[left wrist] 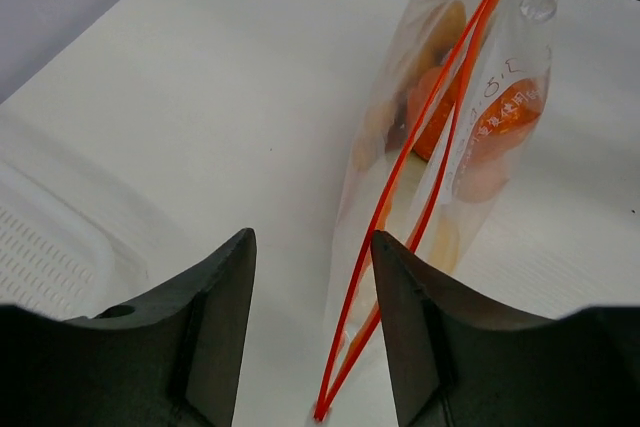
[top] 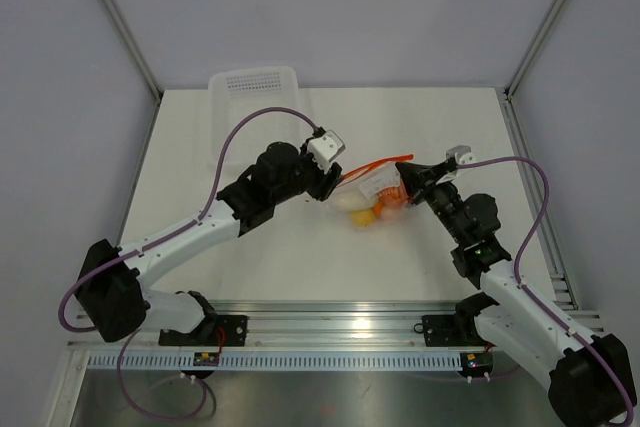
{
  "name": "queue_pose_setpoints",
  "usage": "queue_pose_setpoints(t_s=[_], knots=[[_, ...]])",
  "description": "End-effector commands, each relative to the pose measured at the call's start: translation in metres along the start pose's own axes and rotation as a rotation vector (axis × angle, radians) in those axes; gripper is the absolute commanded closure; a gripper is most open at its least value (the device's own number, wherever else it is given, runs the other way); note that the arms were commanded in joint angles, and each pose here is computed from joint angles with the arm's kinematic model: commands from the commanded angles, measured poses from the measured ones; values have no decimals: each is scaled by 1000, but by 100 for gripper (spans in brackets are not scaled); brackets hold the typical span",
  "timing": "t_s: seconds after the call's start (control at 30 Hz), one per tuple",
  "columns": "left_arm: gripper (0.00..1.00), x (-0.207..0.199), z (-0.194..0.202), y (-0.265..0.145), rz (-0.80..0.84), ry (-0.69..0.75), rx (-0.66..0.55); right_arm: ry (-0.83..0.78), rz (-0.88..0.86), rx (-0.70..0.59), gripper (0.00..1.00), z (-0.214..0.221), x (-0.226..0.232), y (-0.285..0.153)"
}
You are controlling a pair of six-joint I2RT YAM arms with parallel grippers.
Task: Open the zip-top bag and remove the fake food
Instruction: Open the zipper of the food storage bag at the center of the board.
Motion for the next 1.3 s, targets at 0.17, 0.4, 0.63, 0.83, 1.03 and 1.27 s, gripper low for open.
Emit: queue_pose_setpoints(t_s=[0.17, 0.4, 0.63, 0.83, 1.03, 1.27], knots=[[63, -5, -9, 12, 41, 25, 20, -1, -46, -87, 99, -21, 4, 5], [80, -16, -6, 17, 154, 17, 49, 20, -49, -47, 99, -16, 4, 14], [100, -9, -4, 9, 44, -30, 59, 101, 41, 47, 57, -11, -3, 24], [100, 2, -11, -7, -77, -108, 7, 287, 106, 96, 52, -22, 0, 24], [100, 29, -9, -25, -257, -244, -41, 391, 87, 185, 42, -35, 26, 33], [100, 39, -12, -51, -283, -289, -136, 401, -3, 246, 27, -34, 66, 50]])
Point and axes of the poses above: each gripper's point midway between its finger pads, its own y axis out along the fingers, its own x axis along the line the jaws close on, z = x × y, the point moved 8 cm from there along -y, back along the fingers, and after that the axes turned 9 degrees about -y, right-handed, at the moved point
